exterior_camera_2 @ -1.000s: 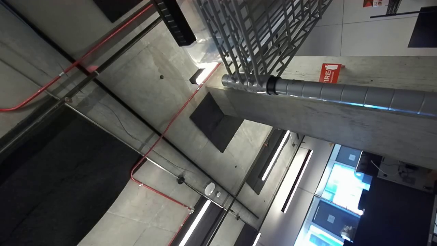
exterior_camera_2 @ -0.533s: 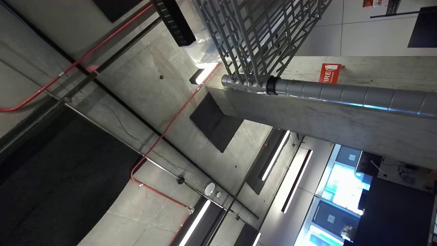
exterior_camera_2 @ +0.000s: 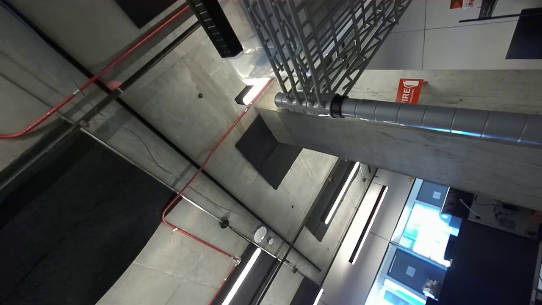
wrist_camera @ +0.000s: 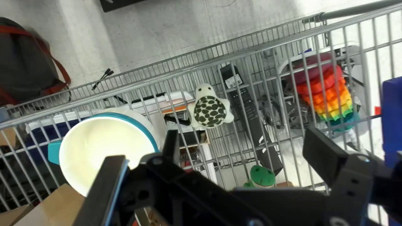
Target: Pick the object and move it slightly up on the shelf
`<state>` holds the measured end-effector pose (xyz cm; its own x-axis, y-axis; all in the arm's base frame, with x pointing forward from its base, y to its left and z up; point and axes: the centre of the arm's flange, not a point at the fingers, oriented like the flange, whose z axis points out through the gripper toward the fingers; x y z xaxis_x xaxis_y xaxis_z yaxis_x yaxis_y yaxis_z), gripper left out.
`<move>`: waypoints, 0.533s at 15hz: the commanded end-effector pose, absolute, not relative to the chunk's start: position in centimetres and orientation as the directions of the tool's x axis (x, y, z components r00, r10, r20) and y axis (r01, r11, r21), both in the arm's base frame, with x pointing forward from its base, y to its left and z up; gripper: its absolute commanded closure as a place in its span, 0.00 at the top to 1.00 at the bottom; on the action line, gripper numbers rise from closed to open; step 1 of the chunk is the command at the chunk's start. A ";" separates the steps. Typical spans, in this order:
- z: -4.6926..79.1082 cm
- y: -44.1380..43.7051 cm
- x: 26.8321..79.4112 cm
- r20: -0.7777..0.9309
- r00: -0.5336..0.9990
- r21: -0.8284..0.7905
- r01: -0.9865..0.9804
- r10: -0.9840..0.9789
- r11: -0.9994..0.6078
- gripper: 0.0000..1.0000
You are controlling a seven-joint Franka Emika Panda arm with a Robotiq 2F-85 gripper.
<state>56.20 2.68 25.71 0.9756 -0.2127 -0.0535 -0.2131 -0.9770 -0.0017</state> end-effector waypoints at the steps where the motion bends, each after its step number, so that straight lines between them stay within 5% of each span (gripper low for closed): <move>1: 20.7 2.2 60.2 -0.032 0.974 0.039 -0.222 -0.223 -0.974 1.00; 8: 13.5 0.9 61.8 -0.055 0.980 0.112 -0.186 -0.193 -0.976 1.00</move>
<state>59.77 0.70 15.41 0.9777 -0.1987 -0.0685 -0.1921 -0.9771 0.0917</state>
